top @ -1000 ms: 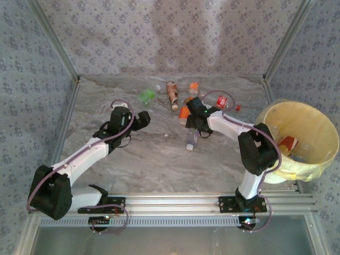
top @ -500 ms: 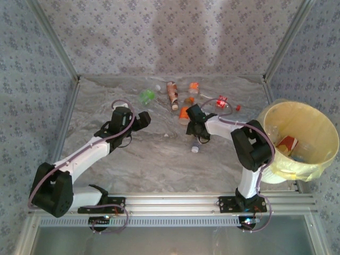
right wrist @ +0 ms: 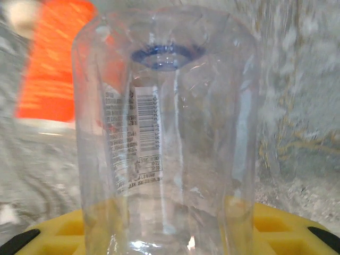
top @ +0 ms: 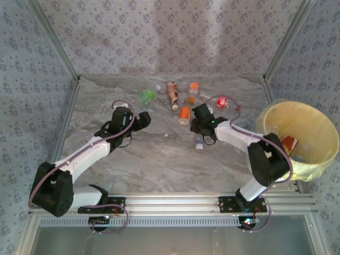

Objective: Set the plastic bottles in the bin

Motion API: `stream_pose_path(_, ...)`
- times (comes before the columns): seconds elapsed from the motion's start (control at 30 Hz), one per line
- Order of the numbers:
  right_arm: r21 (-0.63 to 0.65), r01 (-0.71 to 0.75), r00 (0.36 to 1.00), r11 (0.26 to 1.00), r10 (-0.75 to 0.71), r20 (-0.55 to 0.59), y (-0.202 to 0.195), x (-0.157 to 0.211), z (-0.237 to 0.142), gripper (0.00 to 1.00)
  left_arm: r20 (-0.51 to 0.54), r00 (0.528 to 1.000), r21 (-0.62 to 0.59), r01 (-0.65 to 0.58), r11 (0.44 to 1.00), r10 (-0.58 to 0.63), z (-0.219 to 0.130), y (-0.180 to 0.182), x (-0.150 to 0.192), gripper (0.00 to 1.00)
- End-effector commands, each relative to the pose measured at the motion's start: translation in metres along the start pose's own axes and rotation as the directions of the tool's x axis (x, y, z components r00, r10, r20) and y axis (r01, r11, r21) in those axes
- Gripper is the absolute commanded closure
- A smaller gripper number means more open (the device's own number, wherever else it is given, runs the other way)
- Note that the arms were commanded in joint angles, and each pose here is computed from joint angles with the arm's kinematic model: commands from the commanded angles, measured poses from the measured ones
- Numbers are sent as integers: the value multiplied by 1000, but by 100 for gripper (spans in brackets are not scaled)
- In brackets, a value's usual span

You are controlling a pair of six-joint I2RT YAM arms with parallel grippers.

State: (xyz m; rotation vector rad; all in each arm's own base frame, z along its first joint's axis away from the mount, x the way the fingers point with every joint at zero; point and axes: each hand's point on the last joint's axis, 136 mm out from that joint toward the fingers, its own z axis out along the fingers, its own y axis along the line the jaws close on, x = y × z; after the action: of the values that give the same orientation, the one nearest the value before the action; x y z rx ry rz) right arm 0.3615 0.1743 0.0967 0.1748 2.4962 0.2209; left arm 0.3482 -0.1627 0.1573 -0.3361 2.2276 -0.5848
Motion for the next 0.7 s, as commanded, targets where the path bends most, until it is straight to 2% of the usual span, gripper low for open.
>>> stream_pose_path(0.0, -31, 72, 992, 997, -68, 104, 11, -32, -37, 55, 1, 1000, 3, 16, 1000, -16, 2, 1, -2, 2)
stream_pose_path(0.2, -83, 161, 947, 983, -130, 295, 20, -82, -119, 55, 6, 1000, 8, 15, 1000, -15, 2, -1, -3, 2)
stream_pose_path(0.4, -59, 242, 869, 968, -189, 458, 7, -121, -207, 56, 7, 1000, 20, 16, 1000, -16, 3, -4, -5, 2)
stream_pose_path(0.5, 1, 232, 821, 973, -196, 536, -13, -136, -252, 54, 4, 1000, 23, 15, 1000, -15, 4, -5, -4, 2)
stream_pose_path(0.67, 184, 98, 729, 978, -196, 655, -73, -155, -326, 54, 5, 1000, 25, 19, 999, -19, 5, -5, -5, 2)
